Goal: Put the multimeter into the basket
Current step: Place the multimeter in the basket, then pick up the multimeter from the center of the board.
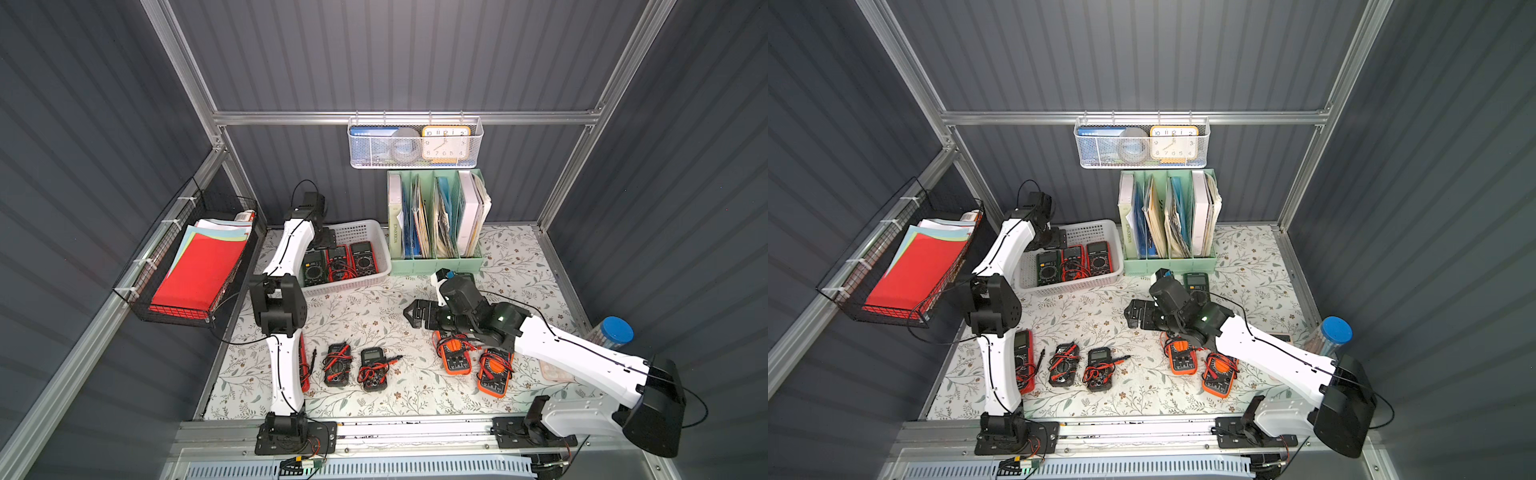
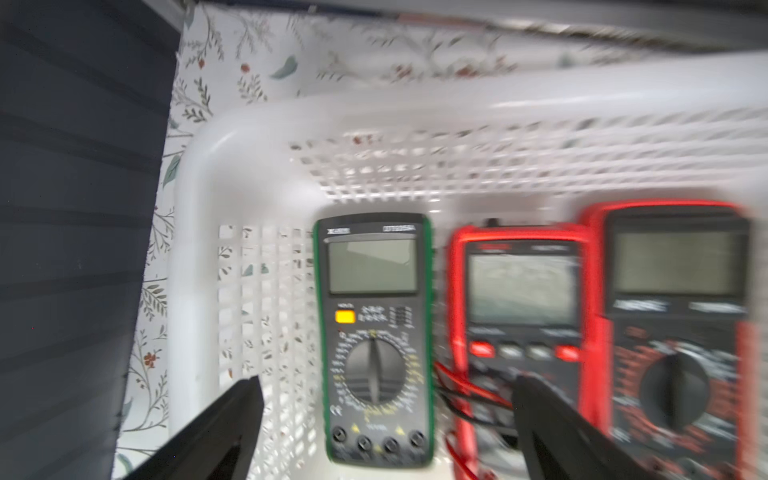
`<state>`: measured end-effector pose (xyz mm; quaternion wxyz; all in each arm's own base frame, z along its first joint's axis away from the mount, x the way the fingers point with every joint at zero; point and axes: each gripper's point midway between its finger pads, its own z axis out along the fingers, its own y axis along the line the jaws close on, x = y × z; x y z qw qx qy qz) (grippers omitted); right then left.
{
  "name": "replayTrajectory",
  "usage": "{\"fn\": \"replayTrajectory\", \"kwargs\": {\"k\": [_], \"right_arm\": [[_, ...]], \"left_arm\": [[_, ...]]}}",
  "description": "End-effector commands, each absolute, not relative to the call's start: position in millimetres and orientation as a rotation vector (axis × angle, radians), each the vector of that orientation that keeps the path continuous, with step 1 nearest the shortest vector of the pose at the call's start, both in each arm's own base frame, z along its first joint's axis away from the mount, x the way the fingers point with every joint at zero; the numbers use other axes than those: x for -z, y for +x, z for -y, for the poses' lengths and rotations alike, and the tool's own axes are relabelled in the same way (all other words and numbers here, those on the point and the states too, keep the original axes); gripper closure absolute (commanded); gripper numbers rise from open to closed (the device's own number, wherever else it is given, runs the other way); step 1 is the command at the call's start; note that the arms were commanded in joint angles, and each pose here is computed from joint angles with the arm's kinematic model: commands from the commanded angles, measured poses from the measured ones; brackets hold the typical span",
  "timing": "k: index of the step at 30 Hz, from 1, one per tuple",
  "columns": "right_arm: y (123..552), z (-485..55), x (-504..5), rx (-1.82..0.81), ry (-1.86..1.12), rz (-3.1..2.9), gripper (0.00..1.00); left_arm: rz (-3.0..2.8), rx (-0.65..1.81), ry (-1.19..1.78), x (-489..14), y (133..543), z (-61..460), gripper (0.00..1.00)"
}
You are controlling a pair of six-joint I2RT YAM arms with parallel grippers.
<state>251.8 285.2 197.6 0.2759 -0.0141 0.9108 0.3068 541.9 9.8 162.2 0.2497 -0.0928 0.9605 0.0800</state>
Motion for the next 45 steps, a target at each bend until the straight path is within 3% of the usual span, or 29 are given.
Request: {"fn": "replayTrajectory", "kwargs": {"k": [1, 12, 23, 34, 45], "right_arm": [[253.9, -276.6, -197.7, -0.789, -0.033, -2.441, 0.01], [271.0, -224.5, -196.1, -0.693, 0.098, -2.432, 0.01], [326.2, -116.0, -151.3, -0.245, 0.283, -2.566, 0.01], [374.0, -108.2, -103.4, -0.119, 0.285, -2.749, 0.01], [386.3, -104.9, -57.6, -0.049, 0.293, -2.875, 0.01]], "left_arm": [[-2.565, -0.089, -0.226, -205.6, 529.7, 31.0, 0.01], [-2.534, 0.153, -0.130, -222.4, 466.3, 131.8, 0.01], [-2.618, 0.277, -0.068, -177.9, 386.1, 195.4, 0.01], [-2.631, 0.315, -0.078, -168.0, 373.0, 197.7, 0.01], [-2.646, 0.363, -0.088, -169.0, 371.3, 203.0, 0.01]]}}
